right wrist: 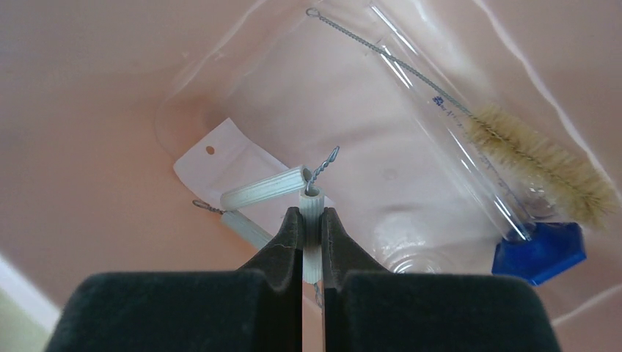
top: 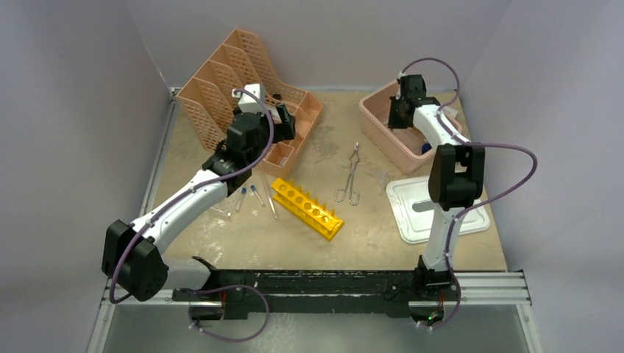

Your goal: Organize the chemistry lab equipment

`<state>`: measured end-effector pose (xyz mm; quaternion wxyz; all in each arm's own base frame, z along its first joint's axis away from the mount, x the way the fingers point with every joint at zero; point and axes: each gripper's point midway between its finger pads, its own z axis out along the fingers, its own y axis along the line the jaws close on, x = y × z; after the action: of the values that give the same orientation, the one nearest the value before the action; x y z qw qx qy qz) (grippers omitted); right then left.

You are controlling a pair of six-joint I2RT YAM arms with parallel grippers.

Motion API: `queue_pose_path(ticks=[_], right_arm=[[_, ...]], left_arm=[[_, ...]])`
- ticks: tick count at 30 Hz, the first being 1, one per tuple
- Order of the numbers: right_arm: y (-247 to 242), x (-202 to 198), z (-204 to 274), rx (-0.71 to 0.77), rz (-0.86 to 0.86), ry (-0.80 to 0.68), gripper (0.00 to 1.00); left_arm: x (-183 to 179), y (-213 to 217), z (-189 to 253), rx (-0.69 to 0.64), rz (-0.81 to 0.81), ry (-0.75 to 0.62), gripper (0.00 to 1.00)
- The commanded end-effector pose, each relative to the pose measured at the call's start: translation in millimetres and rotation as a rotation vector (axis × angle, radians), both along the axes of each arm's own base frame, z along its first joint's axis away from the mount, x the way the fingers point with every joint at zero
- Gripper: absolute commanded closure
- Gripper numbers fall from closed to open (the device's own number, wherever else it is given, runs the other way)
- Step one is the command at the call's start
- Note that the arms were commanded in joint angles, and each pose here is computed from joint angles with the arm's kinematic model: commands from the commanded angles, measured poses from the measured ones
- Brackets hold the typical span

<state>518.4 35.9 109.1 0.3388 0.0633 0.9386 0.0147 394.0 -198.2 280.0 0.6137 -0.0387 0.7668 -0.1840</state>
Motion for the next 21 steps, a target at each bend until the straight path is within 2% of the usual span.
queue_pose_path(ticks=[1, 10, 11, 13, 15, 21], right_arm=[[3.7, 17.1, 9.1, 0.045, -0.013, -0.049, 0.98], [5.0, 18.5, -11.6, 0.059, -0.030, -0.030, 0.88], [4.4, 20.8, -7.5, 0.053, -0.025, -0.040, 0.84], [3.1, 23.8, 3.8, 0.042, -0.019, -0.061, 0.69], [0.0, 24.0, 15.6, 0.032, -0.033, -0.077, 0.60], [-3.0, 17.4, 57.9, 0.031, -0.051, -0.137, 0.55]], left_arm=[[12.3, -0.7, 44.9, -0.034, 0.021, -0.121, 0.12], [12.9, 0.1, 38.8, 0.022, 0.010, -0.104, 0.12], [11.9, -0.8, 37.2, 0.029, 0.002, -0.096, 0.12], [9.4, -1.1, 33.4, 0.048, -0.012, -0.080, 0.13], [7.4, 0.1, 32.5, 0.056, -0.013, -0.077, 0.13], [6.9, 0.1, 31.1, 0.040, -0.010, -0.082, 0.13]])
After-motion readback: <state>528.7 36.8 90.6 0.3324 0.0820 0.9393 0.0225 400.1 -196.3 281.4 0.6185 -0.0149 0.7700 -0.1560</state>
